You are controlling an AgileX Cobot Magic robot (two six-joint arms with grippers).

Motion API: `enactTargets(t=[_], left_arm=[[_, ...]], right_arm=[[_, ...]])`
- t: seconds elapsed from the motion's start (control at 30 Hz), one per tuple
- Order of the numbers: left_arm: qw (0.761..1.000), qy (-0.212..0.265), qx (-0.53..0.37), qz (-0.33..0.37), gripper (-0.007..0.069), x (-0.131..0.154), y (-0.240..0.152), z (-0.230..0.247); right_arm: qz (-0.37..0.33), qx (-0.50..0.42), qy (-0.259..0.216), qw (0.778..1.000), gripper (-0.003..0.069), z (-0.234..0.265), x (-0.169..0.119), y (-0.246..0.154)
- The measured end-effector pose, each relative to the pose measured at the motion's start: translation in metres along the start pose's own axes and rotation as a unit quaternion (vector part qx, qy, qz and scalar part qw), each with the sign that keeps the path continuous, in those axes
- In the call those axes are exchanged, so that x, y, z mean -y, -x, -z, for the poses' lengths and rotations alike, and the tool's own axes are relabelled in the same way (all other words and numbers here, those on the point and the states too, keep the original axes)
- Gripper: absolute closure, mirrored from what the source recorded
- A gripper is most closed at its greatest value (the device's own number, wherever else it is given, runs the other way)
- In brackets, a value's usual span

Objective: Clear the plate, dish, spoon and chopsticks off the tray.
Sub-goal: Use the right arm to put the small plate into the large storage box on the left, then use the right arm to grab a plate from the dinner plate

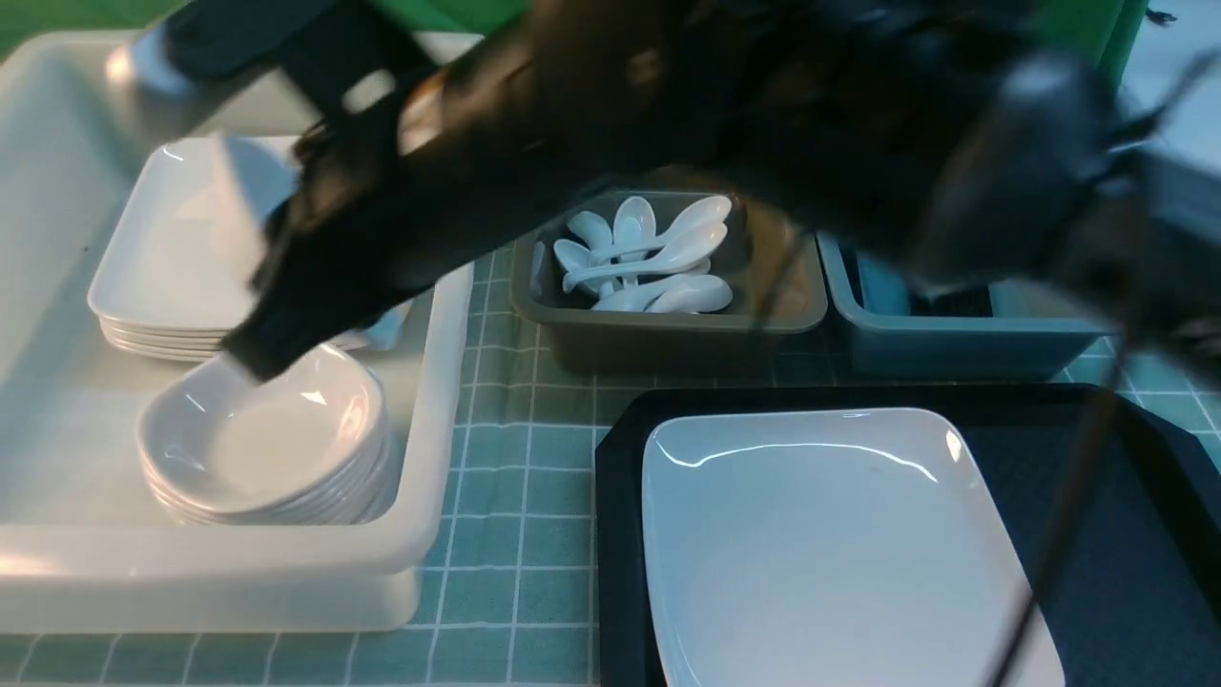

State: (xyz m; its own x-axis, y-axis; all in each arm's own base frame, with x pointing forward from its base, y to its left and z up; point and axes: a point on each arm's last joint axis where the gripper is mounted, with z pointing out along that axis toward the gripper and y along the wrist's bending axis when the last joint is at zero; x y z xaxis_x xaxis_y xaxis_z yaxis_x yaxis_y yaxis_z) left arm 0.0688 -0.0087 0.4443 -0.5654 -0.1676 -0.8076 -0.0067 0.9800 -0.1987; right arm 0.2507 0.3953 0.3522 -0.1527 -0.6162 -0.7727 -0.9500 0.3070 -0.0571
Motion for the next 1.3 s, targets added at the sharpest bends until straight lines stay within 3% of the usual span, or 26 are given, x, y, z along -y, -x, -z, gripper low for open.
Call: enactTargets(t=[0.23, 0.5, 0.53, 0.63, 0.8, 0.87, 0.93, 0.97, 1.0, 1.03, 1.07, 1.1, 1.17, 1.3], left_arm=[[1.000, 0.011, -0.012, -0.002, 0.0615, -0.003, -0.005, 0.004], [1.000, 0.012, -0.012, -0.002, 0.0615, -0.003, -0.005, 0.004], [1.000, 0.012, -0.012, -0.003, 0.0615, -0.003, -0.005, 0.004], [1.000, 0.012, -0.013, -0.006, 0.0615, -0.003, -0.005, 0.004], [1.000, 0.004, -0.018, -0.013, 0.0615, -0.001, -0.005, 0.003], [0.999, -0.010, -0.028, -0.029, 0.0615, 0.002, -0.004, -0.001], [0.998, -0.033, -0.046, -0.034, 0.0615, 0.007, -0.002, -0.009], [0.997, -0.046, -0.058, -0.036, 0.0615, 0.011, -0.001, -0.015], [0.995, -0.063, -0.072, -0.041, 0.0615, 0.015, 0.000, -0.021], [0.992, -0.078, -0.088, -0.046, 0.0615, 0.019, 0.002, -0.029], [0.991, -0.082, -0.091, -0.046, 0.0615, 0.020, 0.002, -0.031], [0.983, -0.127, -0.125, -0.052, 0.0615, 0.031, 0.006, -0.049], [0.971, -0.171, -0.160, -0.056, 0.0615, 0.041, 0.010, -0.068], [0.960, -0.189, -0.200, -0.059, 0.0615, 0.048, 0.012, -0.097]], right_arm=[[0.042, -0.048, 0.005, 0.998, 0.0576, -0.055, -0.016, -0.013], [0.058, -0.075, 0.012, 0.995, 0.0347, -0.075, -0.021, -0.025], [0.043, -0.089, 0.016, 0.995, 0.0302, -0.071, -0.022, -0.026], [0.029, -0.099, 0.017, 0.994, 0.0262, -0.060, -0.023, -0.023], [0.041, -0.093, -0.019, 0.995, 0.0169, 0.013, -0.022, 0.002], [0.042, -0.113, -0.076, 0.990, 0.0214, 0.048, -0.015, 0.007], [0.036, -0.146, -0.147, 0.978, 0.0342, 0.084, -0.002, 0.005], [0.023, -0.171, -0.193, 0.966, 0.0460, 0.102, 0.010, 0.001], [0.004, -0.170, -0.225, 0.959, 0.0533, 0.119, 0.023, -0.003], [-0.017, -0.169, -0.252, 0.953, 0.0580, 0.136, 0.037, -0.008], [-0.022, -0.168, -0.255, 0.952, 0.0580, 0.139, 0.039, -0.010], [-0.082, -0.177, -0.290, 0.937, 0.0629, 0.176, 0.069, -0.034], [-0.166, -0.197, -0.303, 0.918, 0.0642, 0.212, 0.094, -0.076], [-0.343, -0.262, -0.290, 0.854, 0.0624, 0.248, 0.111, -0.184]])
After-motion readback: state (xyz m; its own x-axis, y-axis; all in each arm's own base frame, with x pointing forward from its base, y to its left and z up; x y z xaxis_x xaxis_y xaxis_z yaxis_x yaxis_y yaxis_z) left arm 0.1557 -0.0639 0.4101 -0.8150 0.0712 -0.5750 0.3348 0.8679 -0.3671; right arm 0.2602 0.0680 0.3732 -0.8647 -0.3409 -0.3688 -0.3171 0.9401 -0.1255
